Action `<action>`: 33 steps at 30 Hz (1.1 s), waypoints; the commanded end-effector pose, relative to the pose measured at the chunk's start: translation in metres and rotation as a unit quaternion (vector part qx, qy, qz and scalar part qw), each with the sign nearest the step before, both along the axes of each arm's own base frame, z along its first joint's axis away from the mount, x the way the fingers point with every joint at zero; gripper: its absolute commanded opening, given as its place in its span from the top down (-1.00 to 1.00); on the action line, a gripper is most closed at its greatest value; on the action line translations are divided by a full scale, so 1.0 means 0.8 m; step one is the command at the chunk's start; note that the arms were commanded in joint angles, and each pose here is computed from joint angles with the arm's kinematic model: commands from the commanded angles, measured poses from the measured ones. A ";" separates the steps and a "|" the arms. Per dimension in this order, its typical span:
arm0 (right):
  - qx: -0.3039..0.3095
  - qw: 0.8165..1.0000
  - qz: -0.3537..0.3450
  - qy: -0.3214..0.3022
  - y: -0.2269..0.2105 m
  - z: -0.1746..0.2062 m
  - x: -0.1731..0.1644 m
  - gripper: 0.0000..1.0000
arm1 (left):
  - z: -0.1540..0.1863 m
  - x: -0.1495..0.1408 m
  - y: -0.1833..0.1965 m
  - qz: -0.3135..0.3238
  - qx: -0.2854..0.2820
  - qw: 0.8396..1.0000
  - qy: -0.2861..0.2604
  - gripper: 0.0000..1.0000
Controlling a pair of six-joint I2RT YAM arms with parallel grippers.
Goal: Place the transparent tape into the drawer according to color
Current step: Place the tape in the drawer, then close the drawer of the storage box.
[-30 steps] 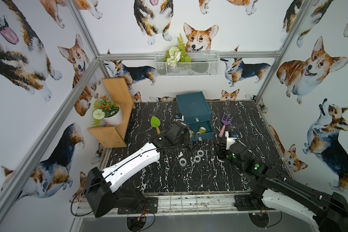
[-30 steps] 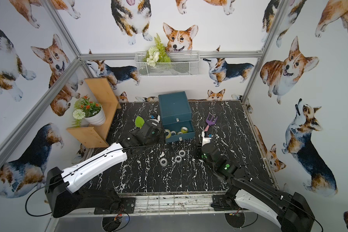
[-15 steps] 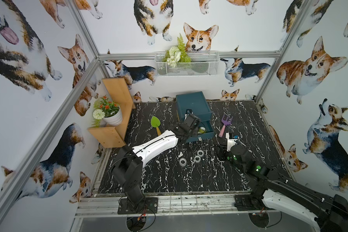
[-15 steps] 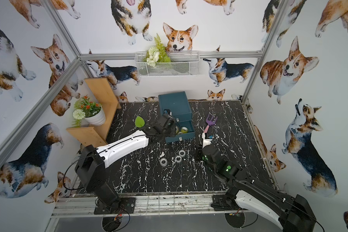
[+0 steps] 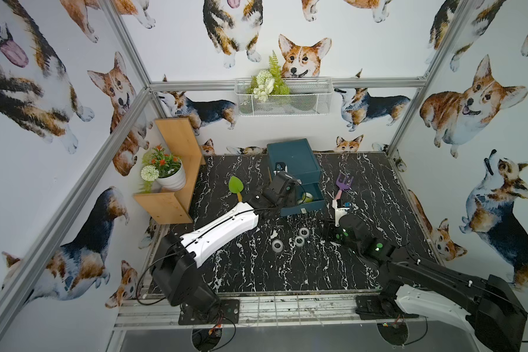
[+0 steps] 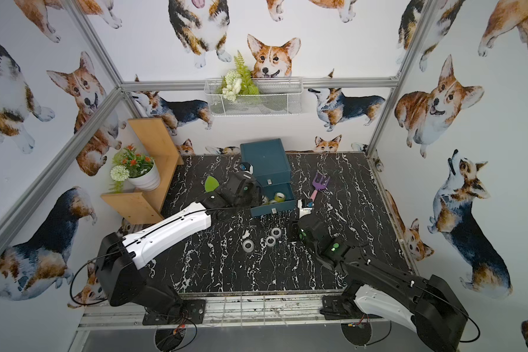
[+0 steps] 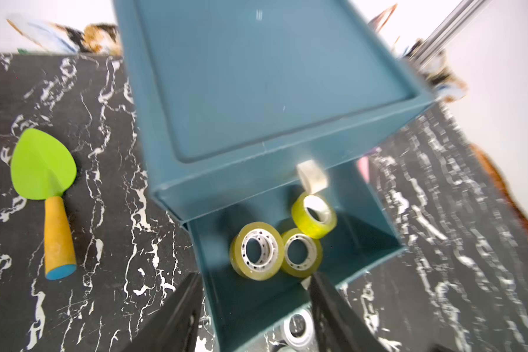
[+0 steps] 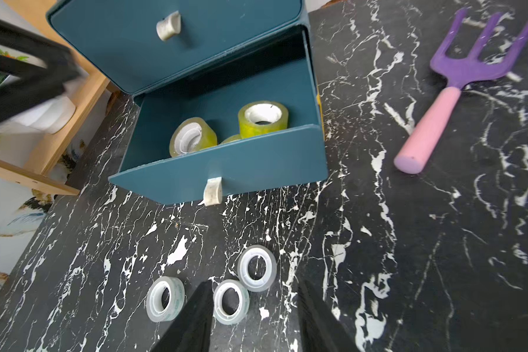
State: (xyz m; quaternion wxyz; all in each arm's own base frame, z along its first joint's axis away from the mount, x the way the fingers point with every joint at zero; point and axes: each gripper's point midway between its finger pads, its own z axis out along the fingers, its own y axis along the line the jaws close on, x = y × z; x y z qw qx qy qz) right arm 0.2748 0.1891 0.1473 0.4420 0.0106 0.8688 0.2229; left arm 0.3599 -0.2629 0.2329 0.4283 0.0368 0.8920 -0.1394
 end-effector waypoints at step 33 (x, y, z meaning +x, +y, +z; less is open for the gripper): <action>0.029 0.998 0.015 -0.044 0.083 0.006 0.146 0.04 | -0.064 0.122 0.105 0.094 0.074 0.992 0.046 -0.73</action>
